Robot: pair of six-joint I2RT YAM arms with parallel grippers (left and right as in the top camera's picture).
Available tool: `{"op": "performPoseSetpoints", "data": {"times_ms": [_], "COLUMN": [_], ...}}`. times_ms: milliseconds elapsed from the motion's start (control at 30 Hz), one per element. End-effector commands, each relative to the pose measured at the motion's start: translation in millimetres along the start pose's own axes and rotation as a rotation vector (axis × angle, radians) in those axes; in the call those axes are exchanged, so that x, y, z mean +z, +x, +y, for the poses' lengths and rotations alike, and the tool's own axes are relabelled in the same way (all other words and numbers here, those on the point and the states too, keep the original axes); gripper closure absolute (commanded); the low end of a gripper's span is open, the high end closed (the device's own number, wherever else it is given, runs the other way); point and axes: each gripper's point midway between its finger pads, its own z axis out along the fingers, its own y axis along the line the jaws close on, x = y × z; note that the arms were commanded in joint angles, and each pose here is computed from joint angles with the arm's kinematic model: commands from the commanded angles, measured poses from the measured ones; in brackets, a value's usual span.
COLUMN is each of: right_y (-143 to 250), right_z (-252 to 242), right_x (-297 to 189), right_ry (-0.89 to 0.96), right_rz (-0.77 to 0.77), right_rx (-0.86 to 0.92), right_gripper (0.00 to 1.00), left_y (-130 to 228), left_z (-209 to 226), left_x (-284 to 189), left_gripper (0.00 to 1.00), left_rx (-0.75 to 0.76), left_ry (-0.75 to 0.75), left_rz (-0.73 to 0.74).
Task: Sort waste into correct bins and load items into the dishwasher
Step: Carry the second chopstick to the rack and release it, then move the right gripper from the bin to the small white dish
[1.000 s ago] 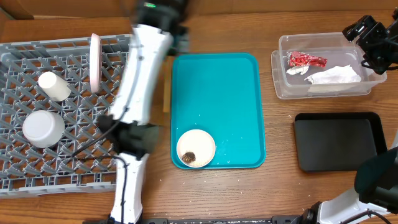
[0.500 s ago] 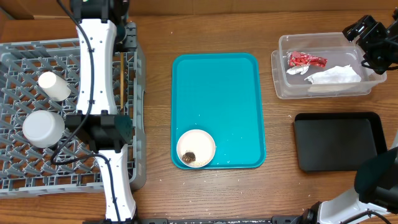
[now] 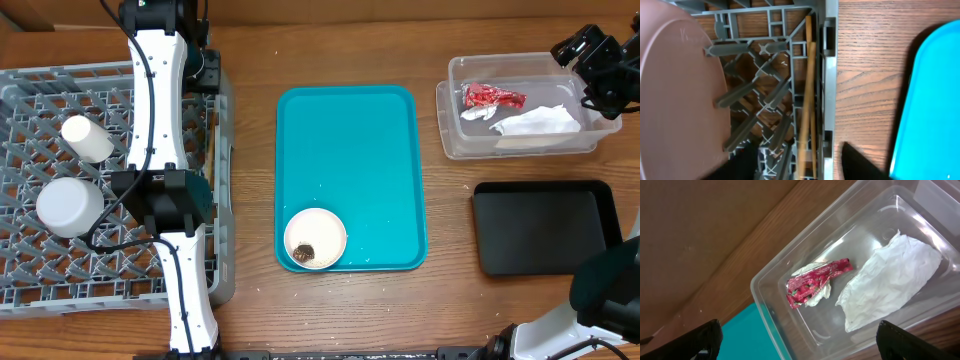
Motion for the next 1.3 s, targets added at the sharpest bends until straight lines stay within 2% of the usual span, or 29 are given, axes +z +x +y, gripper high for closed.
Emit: {"op": "performPoseSetpoints", "data": {"times_ms": [0, 133, 300, 433, 500, 600, 700, 900, 1100, 1267], "right_y": [-8, -8, -8, -8, -8, -8, -8, -8, -5, 30], "right_z": [8, 8, 8, 8, 8, 8, 8, 8, 16, 51], "right_x": [-12, -12, -12, -12, -12, -12, -12, -12, -12, -21], "right_ry": [-0.019, -0.019, -0.019, -0.019, -0.019, -0.019, -0.019, -0.019, -0.062, -0.278], "right_rz": [-0.036, -0.036, -0.036, -0.036, -0.036, -0.036, -0.036, -0.036, -0.017, 0.169], "right_rx": [-0.012, -0.012, -0.012, -0.012, -0.012, -0.012, -0.012, -0.012, -0.009, 0.054], "right_gripper": [0.0, 0.0, 0.0, 0.0, 0.0, 0.0, 0.0, 0.0, 0.0, 0.0], "left_y": [-1, -6, -12, -11, -8, -5, 1, 30, 52, 55], "left_z": [1, -3, -23, -19, 1, 34, 75, 153, 191, 197], "left_x": [-2, -25, -86, -142, -170, -203, -228, -228, -218, -218], "left_gripper": [0.4, 0.41, 0.38, 0.28, 0.22, 0.0, 0.0, 0.0, 0.0, 0.0], "left_rx": [-0.017, -0.058, -0.057, -0.114, -0.217, -0.356, -0.49, -0.815, -0.915, -0.927], "left_ry": [0.011, 0.045, 0.203, 0.227, 0.186, 0.145, 0.106, 0.06, 0.011, 0.005], "left_rz": [-0.008, -0.065, -0.204, -0.334, -0.407, -0.507, -0.591, -0.578, -0.534, -0.535]}}
